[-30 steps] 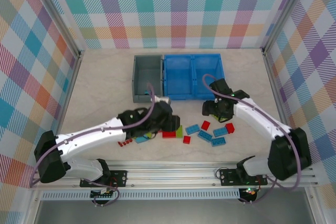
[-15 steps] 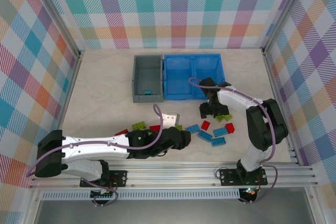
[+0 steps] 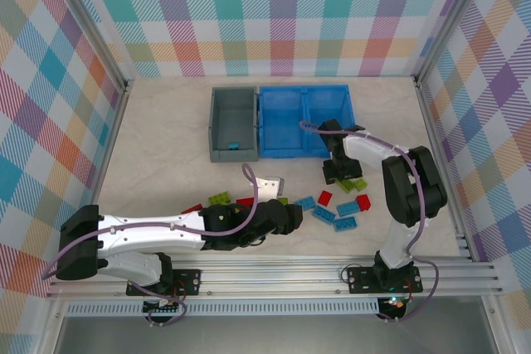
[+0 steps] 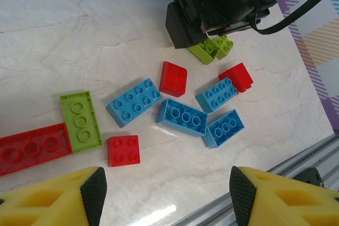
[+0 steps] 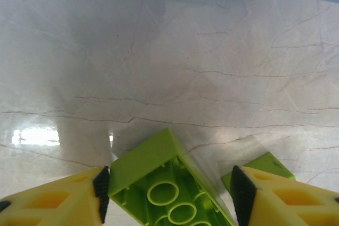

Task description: Sort the legos into containers by color

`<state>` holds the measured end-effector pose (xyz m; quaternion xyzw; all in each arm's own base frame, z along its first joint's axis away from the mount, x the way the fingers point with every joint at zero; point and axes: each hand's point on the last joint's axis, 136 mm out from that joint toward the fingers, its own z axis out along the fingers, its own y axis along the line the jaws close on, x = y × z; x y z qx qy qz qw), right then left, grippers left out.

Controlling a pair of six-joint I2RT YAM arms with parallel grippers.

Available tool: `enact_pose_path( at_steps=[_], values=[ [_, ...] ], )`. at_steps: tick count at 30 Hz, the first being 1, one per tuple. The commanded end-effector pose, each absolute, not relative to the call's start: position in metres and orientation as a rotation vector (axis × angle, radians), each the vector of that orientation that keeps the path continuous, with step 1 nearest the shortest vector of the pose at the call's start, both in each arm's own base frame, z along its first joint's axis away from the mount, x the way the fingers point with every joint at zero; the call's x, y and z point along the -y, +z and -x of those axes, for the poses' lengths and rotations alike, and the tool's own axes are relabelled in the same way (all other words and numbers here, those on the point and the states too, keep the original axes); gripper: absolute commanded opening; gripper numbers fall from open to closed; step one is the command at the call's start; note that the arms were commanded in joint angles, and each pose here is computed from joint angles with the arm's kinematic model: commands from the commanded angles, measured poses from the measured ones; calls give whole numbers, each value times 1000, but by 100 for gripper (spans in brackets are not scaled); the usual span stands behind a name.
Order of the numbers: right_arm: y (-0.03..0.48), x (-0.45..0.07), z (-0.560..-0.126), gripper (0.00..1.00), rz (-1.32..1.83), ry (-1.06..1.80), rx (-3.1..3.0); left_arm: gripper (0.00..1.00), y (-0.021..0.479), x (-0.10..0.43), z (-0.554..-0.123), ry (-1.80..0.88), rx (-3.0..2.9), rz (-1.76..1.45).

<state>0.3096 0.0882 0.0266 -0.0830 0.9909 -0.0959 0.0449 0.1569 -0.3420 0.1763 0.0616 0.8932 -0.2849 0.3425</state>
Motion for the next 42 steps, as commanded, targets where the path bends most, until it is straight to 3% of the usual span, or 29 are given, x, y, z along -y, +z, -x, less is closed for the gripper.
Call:
enact_pose_path(
  at_steps=[1,16,22,26,34,42],
  values=[
    [26,-91,-309,60,257,-258,-3046,65,191,347,-155,-764,-2293,-147],
    [40,-98,-308,33,178,-169,-3001,64,197,344,-159,-762,-2273,-122],
    [109,-113,-330,33,119,-15,-2823,65,223,335,-167,-682,-2243,-145],
    [136,-129,-372,33,84,49,-2740,66,244,333,-182,-672,-2218,-152],
    [126,-138,-453,32,-62,187,-2705,67,275,367,-215,-597,-2201,-292],
    [87,-137,-472,33,-148,204,-2799,67,267,424,-241,-431,-2228,-408]
  ],
)
